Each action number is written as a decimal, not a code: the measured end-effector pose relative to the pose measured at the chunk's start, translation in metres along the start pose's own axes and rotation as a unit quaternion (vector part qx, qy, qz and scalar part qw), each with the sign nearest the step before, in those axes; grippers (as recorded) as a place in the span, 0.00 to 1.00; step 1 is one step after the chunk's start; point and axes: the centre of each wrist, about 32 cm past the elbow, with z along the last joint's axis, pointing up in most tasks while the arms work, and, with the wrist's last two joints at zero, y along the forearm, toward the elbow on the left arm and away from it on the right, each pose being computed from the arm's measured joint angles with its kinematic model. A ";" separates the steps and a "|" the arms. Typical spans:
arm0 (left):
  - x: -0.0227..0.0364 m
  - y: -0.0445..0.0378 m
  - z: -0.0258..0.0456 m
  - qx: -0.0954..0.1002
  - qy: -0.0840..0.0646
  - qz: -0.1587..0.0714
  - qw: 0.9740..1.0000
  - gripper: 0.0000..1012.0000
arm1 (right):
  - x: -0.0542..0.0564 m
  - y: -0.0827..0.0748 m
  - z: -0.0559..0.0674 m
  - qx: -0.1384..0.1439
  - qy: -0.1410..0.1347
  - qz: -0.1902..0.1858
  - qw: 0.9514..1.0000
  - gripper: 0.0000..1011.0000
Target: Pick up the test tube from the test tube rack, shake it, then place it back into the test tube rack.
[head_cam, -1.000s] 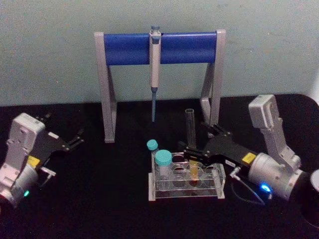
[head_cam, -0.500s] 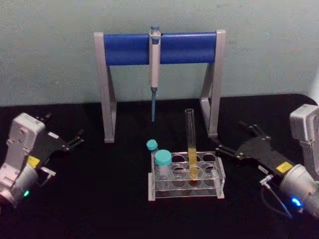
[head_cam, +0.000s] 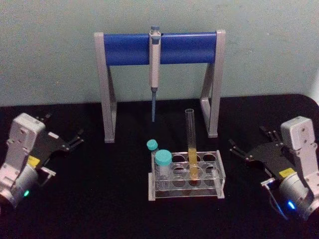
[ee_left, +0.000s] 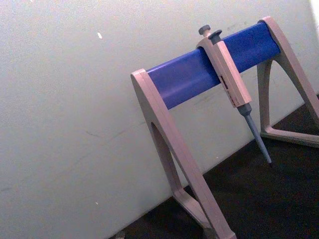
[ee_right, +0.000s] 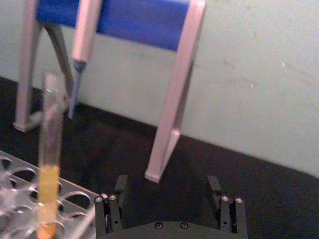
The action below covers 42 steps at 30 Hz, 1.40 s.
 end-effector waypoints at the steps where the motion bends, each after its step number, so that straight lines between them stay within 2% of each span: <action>1: 0.0000 0.0000 0.0000 0.000 0.000 0.000 1.000 1.00 | -0.001 0.001 -0.002 -0.003 0.000 -0.003 1.000 0.99; 11: 0.0000 0.0000 0.0000 0.000 0.000 0.000 1.000 1.00 | -0.005 0.013 -0.019 -0.030 0.016 -0.009 0.999 0.99; 42: 0.0000 0.0000 0.0000 0.000 0.000 0.000 1.000 1.00 | -0.004 0.011 -0.017 -0.028 0.013 -0.008 1.000 0.99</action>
